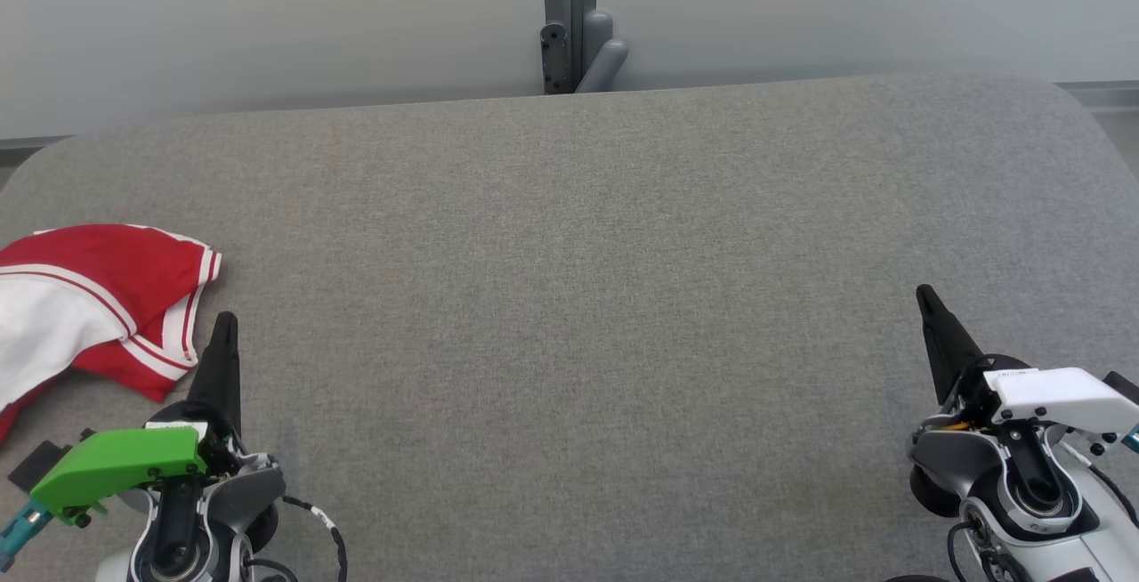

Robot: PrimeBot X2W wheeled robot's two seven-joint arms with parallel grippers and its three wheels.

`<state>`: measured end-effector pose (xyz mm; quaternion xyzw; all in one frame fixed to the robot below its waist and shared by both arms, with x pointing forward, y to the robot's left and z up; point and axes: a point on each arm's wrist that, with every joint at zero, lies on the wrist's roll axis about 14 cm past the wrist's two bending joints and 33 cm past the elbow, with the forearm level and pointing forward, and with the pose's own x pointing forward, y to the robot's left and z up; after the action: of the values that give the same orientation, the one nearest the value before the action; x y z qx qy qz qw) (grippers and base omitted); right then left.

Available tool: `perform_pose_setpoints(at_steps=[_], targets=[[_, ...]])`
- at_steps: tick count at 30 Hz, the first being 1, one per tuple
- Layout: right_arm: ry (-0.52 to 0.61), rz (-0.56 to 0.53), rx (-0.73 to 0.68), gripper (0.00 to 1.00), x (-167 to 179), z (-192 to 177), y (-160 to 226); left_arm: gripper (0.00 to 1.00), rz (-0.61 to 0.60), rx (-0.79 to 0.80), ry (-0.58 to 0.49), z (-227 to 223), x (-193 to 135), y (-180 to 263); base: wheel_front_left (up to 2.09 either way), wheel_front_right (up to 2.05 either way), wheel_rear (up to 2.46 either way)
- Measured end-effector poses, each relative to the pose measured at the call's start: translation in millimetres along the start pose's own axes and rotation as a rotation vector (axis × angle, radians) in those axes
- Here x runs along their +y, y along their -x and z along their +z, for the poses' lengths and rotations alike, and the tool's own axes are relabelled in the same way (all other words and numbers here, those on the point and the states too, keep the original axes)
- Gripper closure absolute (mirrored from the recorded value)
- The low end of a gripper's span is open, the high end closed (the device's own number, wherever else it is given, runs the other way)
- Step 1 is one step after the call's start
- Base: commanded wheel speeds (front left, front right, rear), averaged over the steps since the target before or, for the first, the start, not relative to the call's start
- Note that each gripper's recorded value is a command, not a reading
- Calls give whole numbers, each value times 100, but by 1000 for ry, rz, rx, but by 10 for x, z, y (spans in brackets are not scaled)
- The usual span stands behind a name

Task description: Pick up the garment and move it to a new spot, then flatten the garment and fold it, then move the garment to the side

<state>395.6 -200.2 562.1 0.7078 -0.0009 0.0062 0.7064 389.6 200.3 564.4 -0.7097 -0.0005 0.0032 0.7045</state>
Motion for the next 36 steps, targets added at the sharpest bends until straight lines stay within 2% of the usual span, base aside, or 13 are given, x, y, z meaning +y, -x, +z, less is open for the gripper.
perform_pose_setpoints(at_steps=[9,10,15,19,26,36], targets=[[-3,-1,2,100,0,-9,3,100,0,0,0,0,0,0,0,0,0],[-5,-9,2,0,-26,-17,10,0,8,0,2,-1,28,8,0,0,0],[-21,-82,7,0,-288,-92,123,0,90,-9,11,2,309,112,0,0,0],[9,-76,9,0,-285,-104,125,0,96,-17,-15,-4,331,111,0,0,0],[120,-51,14,0,-239,-113,112,0,101,-35,-139,25,344,110,0,0,0],[337,-10,29,0,-188,-169,100,0,98,-36,-379,7,335,99,0,0,0]])
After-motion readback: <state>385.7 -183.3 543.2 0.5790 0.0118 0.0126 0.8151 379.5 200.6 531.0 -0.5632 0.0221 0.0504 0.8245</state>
